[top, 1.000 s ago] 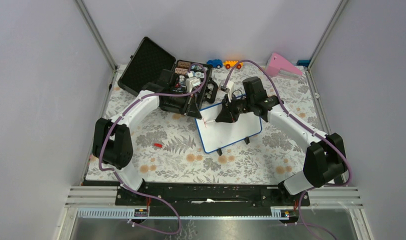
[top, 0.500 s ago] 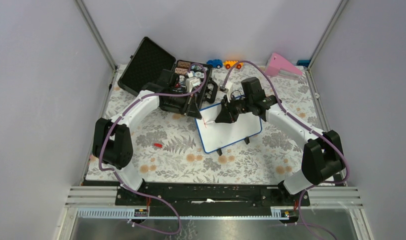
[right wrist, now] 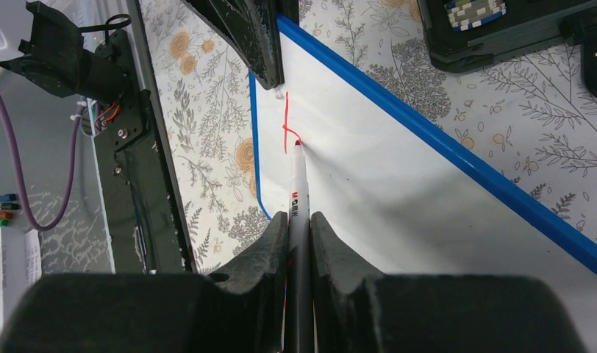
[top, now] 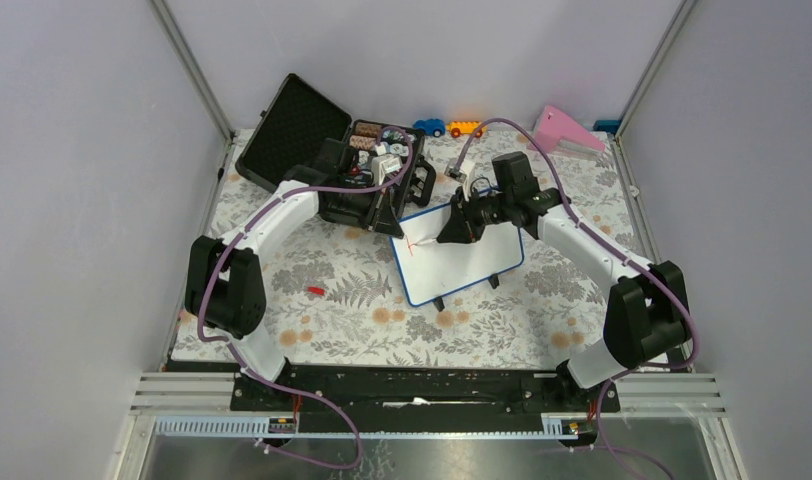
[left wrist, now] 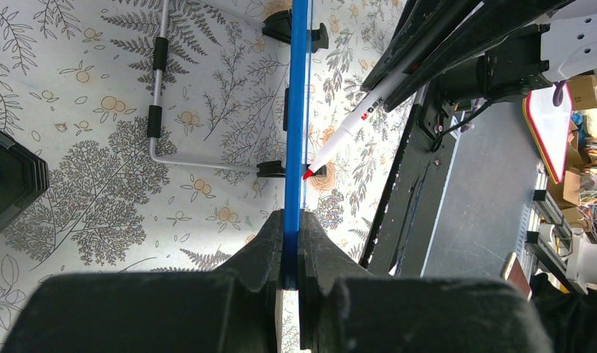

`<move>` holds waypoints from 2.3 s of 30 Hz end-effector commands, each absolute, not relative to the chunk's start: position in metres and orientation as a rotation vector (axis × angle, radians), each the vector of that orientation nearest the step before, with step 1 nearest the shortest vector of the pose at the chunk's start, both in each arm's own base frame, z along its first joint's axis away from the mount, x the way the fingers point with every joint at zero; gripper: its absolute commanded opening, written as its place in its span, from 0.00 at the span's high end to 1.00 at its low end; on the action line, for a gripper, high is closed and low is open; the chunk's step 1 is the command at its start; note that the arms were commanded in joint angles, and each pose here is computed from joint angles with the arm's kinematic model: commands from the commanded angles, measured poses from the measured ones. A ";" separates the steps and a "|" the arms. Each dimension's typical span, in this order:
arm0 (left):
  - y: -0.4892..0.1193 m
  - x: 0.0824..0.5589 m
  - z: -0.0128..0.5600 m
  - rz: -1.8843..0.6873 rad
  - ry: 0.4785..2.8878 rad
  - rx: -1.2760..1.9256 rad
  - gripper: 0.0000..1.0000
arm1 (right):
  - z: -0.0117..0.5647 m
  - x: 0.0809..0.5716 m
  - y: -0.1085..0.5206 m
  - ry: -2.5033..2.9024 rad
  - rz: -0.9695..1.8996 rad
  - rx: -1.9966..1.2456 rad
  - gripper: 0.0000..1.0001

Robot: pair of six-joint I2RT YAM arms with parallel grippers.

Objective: Write a sentence on the whiteboard

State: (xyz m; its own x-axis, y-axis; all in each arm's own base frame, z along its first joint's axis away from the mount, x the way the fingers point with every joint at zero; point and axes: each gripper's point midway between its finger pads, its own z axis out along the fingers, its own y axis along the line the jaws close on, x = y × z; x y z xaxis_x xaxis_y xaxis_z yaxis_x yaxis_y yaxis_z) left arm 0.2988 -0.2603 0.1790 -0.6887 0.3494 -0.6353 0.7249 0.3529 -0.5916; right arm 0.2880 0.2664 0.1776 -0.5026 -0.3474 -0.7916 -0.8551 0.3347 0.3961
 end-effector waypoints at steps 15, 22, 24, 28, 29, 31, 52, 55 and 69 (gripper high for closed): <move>-0.262 0.302 0.186 -1.246 2.190 0.969 1.00 | 0.220 0.305 0.271 1.885 1.072 -1.063 1.00; -0.261 0.300 0.186 -1.243 2.186 0.971 1.00 | 0.212 0.311 0.273 1.900 1.068 -1.058 1.00; -0.261 0.300 0.186 -1.242 2.186 0.971 1.00 | 0.210 0.312 0.273 1.904 1.066 -1.057 1.00; -0.261 0.300 0.186 -1.242 2.188 0.971 1.00 | 0.204 0.313 0.272 1.916 1.068 -1.059 1.00; -0.261 0.301 0.186 -1.242 2.188 0.971 1.00 | 0.203 0.312 0.272 1.918 1.071 -1.059 1.00; -0.261 0.301 0.185 -1.243 2.191 0.971 1.00 | 0.201 0.310 0.271 1.922 1.071 -1.062 1.00; -0.262 0.302 0.183 -1.248 2.197 0.968 1.00 | 0.172 0.279 0.258 1.988 1.090 -1.098 1.00; -0.263 0.302 0.182 -1.249 2.198 0.969 1.00 | 0.170 0.275 0.257 1.993 1.095 -1.099 1.00; -0.262 0.303 0.180 -1.236 2.197 0.977 1.00 | 0.210 0.285 0.251 1.923 1.150 -1.064 1.00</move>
State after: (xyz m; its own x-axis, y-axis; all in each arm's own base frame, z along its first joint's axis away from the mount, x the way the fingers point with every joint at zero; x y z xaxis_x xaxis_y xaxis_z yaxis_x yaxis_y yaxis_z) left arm 0.2986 -0.2603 0.1789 -0.6888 0.3497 -0.6350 0.7247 0.3526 -0.5920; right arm 0.2790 0.2524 0.1771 -0.5242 -0.3504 -0.7762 -0.8463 0.3161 0.4289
